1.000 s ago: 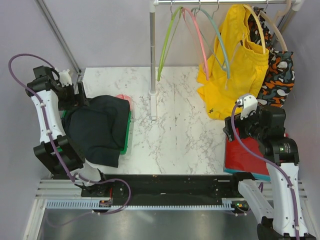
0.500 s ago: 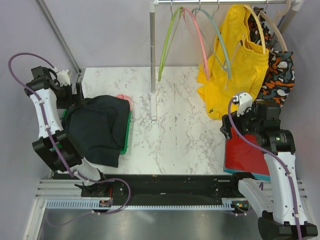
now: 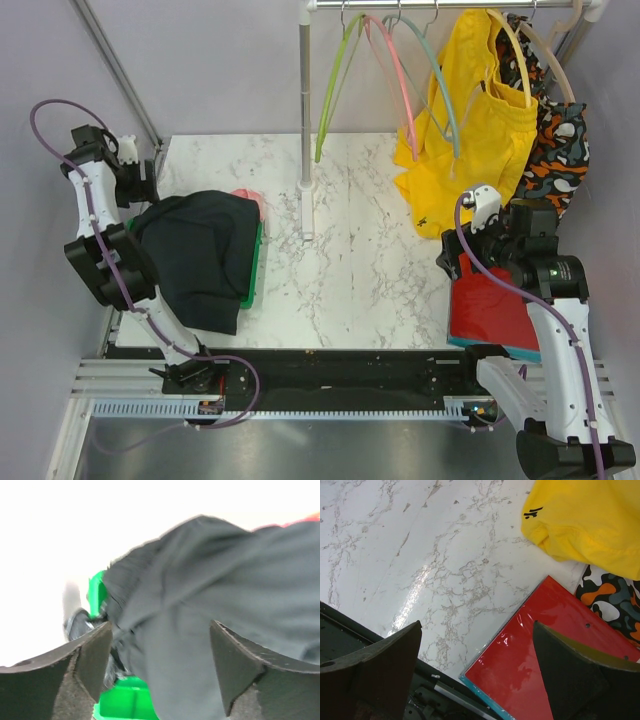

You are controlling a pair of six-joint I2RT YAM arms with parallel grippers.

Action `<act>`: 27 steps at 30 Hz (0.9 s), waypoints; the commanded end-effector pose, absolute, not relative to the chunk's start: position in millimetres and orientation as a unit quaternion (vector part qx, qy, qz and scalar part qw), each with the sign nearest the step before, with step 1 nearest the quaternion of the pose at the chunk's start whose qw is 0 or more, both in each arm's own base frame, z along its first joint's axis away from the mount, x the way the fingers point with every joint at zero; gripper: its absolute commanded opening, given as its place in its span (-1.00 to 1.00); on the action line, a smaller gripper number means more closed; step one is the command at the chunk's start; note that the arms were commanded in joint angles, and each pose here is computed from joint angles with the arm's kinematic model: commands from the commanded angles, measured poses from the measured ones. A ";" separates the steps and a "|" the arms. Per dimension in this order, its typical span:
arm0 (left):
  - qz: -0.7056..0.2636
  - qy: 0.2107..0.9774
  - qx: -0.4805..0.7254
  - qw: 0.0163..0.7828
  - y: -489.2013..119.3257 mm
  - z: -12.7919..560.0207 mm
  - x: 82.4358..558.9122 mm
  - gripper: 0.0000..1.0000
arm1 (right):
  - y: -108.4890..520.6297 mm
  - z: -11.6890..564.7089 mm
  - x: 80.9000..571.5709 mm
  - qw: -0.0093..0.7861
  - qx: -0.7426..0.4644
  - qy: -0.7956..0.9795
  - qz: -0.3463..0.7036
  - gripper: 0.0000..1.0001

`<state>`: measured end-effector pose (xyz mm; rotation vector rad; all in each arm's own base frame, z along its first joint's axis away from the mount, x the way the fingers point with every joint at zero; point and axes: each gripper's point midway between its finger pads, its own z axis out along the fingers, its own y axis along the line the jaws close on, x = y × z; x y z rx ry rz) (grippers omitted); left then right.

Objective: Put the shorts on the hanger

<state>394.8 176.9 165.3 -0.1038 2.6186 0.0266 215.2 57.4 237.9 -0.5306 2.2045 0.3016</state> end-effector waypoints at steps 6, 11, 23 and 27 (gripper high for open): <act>0.060 0.973 -0.025 0.222 211.4 127.9 412.0 0.61 | 59.2 250.7 221.4 0.428 -0.220 0.868 0.122 0.96; 0.047 0.978 -0.019 0.204 205.5 111.4 404.2 0.56 | 59.3 250.1 222.3 0.428 -0.221 0.868 0.123 0.96; 0.008 0.953 0.019 0.302 173.3 211.9 406.2 -0.97 | 60.0 257.2 225.7 0.441 -0.224 0.861 0.121 0.96; -0.003 0.912 0.069 0.405 128.6 308.1 393.6 -0.96 | 61.0 261.6 228.9 0.448 -0.224 0.857 0.122 0.96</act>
